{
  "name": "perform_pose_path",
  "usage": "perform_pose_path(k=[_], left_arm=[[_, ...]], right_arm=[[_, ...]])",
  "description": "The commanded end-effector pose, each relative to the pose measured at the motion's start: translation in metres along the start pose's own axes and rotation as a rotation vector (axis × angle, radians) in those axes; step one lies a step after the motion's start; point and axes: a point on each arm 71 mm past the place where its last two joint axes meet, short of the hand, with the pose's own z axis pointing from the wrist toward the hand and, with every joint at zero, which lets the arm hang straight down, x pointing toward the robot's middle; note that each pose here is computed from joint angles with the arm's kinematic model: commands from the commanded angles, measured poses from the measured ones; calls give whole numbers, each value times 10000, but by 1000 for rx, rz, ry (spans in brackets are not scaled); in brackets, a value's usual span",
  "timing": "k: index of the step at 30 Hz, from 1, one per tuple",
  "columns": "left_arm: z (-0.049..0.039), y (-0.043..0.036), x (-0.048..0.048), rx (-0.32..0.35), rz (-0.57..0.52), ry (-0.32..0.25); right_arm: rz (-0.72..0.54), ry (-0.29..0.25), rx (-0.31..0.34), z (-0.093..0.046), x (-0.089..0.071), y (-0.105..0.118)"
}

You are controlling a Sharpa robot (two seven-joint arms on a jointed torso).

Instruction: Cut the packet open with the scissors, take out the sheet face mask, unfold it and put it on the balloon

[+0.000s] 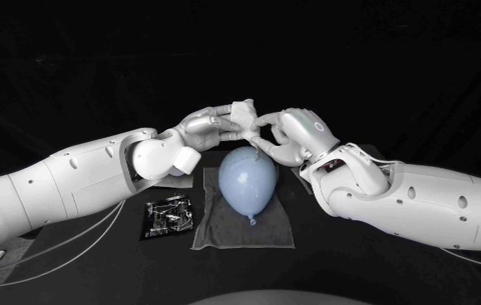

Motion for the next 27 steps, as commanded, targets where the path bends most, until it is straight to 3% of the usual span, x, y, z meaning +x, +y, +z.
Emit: perform_pose_path(k=[1,18,27], left_arm=[[7,-13,58,10,7,69],[11,-5,60,0,6,72],[14,-6,74,1,-20,88]], right_arm=[[-10,-52,-19,5,-35,16],[-15,-49,-19,93,-6,24],[-40,-76,-36,201,-40,26]])
